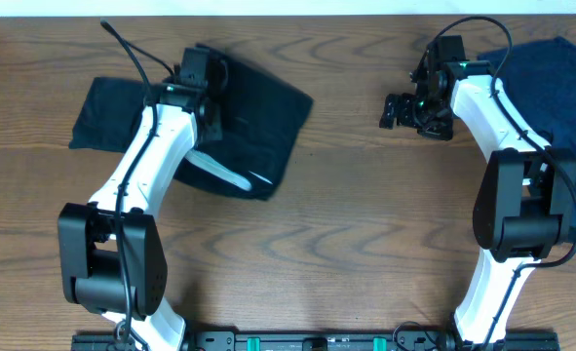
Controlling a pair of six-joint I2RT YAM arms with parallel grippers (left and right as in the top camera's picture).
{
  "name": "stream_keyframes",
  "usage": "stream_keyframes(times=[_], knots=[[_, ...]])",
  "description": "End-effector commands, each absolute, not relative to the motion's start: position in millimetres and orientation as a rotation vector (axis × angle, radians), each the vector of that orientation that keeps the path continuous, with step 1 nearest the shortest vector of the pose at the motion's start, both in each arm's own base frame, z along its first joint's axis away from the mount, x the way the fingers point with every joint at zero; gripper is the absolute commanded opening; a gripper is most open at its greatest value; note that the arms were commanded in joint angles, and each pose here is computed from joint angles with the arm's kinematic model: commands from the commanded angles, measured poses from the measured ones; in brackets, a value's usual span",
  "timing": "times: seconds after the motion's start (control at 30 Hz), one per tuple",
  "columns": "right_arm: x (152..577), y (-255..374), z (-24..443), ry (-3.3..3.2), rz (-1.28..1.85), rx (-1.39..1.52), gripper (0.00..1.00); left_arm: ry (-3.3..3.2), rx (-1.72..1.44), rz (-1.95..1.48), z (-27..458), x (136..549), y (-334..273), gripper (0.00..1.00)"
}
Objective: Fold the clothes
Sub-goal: 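Drag the folded black shorts leftward to the table's upper left with left gripper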
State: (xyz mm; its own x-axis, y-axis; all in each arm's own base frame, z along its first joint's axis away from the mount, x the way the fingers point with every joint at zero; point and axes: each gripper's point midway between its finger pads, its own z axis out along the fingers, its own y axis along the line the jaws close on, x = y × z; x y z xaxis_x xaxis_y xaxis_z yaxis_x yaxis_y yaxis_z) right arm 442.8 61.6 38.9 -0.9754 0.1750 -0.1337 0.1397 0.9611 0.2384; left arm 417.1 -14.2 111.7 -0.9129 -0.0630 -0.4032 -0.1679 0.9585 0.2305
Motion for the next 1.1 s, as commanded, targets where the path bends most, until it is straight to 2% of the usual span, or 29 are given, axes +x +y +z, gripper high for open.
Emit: stream_keyframes(times=[0.0, 0.23, 0.53, 1.07], knots=[[448.4, 63.5, 52.9, 2.921, 0.337, 0.208, 0.99, 2.563, -0.185, 0.560, 155.6, 436.6, 13.1, 0.06], [448.4, 63.5, 52.9, 2.921, 0.337, 0.208, 0.99, 2.509, -0.179, 0.638, 183.4, 448.8, 46.2, 0.06], [448.4, 63.5, 52.9, 2.921, 0.337, 0.208, 0.99, 2.466, -0.347, 0.691, 205.7, 438.5, 111.9, 0.06], [448.4, 63.8, 52.9, 2.922, 0.337, 0.207, 0.99, 2.435, -0.483, 0.783, 214.1, 421.0, 187.4, 0.06]])
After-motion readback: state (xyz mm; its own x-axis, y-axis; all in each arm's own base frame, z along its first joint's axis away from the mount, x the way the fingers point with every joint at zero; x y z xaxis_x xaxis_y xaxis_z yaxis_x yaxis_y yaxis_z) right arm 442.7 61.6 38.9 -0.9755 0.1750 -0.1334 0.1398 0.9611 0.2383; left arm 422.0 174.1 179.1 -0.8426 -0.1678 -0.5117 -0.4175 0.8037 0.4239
